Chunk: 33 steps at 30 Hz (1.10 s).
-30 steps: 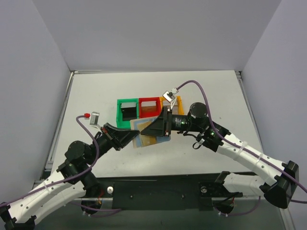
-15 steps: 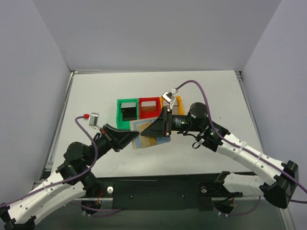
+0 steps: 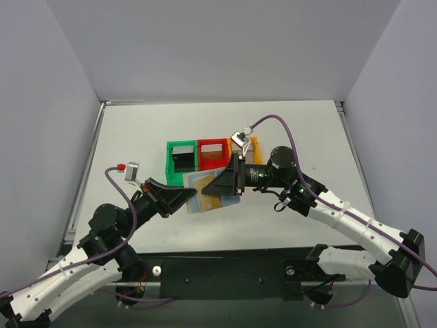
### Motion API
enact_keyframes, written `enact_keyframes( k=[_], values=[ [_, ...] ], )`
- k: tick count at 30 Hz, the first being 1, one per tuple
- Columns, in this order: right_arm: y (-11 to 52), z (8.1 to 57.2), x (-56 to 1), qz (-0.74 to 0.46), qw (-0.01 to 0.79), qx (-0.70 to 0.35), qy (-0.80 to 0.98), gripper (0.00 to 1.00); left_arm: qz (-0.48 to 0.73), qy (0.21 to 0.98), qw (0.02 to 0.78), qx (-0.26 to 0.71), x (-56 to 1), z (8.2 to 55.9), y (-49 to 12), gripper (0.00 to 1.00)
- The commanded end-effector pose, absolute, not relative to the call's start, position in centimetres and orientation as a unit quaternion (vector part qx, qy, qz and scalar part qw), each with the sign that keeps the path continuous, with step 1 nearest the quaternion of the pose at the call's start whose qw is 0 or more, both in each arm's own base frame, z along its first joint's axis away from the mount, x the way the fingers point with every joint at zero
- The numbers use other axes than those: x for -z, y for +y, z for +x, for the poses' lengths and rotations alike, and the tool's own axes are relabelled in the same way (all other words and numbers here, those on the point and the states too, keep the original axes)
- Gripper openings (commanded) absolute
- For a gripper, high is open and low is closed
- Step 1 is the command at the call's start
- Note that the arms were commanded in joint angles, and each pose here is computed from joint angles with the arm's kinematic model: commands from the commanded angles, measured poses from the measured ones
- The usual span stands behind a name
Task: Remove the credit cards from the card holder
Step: Remove the credit card from the card holder.
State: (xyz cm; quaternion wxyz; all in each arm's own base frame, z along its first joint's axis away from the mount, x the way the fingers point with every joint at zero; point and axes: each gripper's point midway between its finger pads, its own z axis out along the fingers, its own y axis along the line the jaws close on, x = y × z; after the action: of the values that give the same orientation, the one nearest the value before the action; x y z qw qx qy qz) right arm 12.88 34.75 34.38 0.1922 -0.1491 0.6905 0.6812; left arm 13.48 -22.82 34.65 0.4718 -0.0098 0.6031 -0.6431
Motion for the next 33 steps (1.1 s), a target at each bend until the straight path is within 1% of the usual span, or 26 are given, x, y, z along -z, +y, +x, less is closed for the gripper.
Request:
enact_keyframes(
  k=[1, 6, 11, 19, 20, 24, 29, 30, 33],
  values=[
    [33.94, 12.12, -35.96, -0.169, 0.203, -0.697, 0.667, 0.38, -0.012, 0.571, 0.496, 0.654, -36.95, 13.24, -21.91, 0.0],
    [33.84, 12.15, -36.15, -0.169, 0.205, -0.698, 0.665, 0.37, -0.013, 0.572, 0.495, 0.654, -36.92, 13.23, -21.86, 0.0],
    [33.75, 12.17, -36.23, -0.168, 0.206, -0.699, 0.663, 0.32, -0.012, 0.573, 0.494, 0.653, -36.84, 13.21, -21.89, 0.0],
    [33.55, 12.26, -36.22, -0.165, 0.207, -0.7, 0.663, 0.31, -0.013, 0.573, 0.495, 0.653, -36.9, 13.09, -21.7, 0.11],
    [33.51, 12.39, -36.23, -0.163, 0.208, -0.7, 0.664, 0.31, -0.013, 0.572, 0.495, 0.654, -36.94, 13.06, -21.67, 0.14],
    [33.57, 12.44, -36.14, -0.162, 0.206, -0.7, 0.664, 0.32, -0.015, 0.569, 0.496, 0.656, -37.06, 12.98, -21.5, 0.2],
    [33.73, 12.53, -36.04, -0.16, 0.203, -0.702, 0.664, 0.33, -0.015, 0.566, 0.495, 0.659, -37.11, 12.91, -21.51, 0.26],
    [33.78, 12.5, -36.02, -0.16, 0.201, -0.702, 0.664, 0.33, -0.014, 0.566, 0.495, 0.659, -37.03, 12.91, -21.6, 0.25],
    [33.94, 12.49, -36.04, -0.16, 0.199, -0.703, 0.664, 0.29, -0.012, 0.562, 0.494, 0.663, -37.16, 12.89, -21.75, 0.08]
  ],
)
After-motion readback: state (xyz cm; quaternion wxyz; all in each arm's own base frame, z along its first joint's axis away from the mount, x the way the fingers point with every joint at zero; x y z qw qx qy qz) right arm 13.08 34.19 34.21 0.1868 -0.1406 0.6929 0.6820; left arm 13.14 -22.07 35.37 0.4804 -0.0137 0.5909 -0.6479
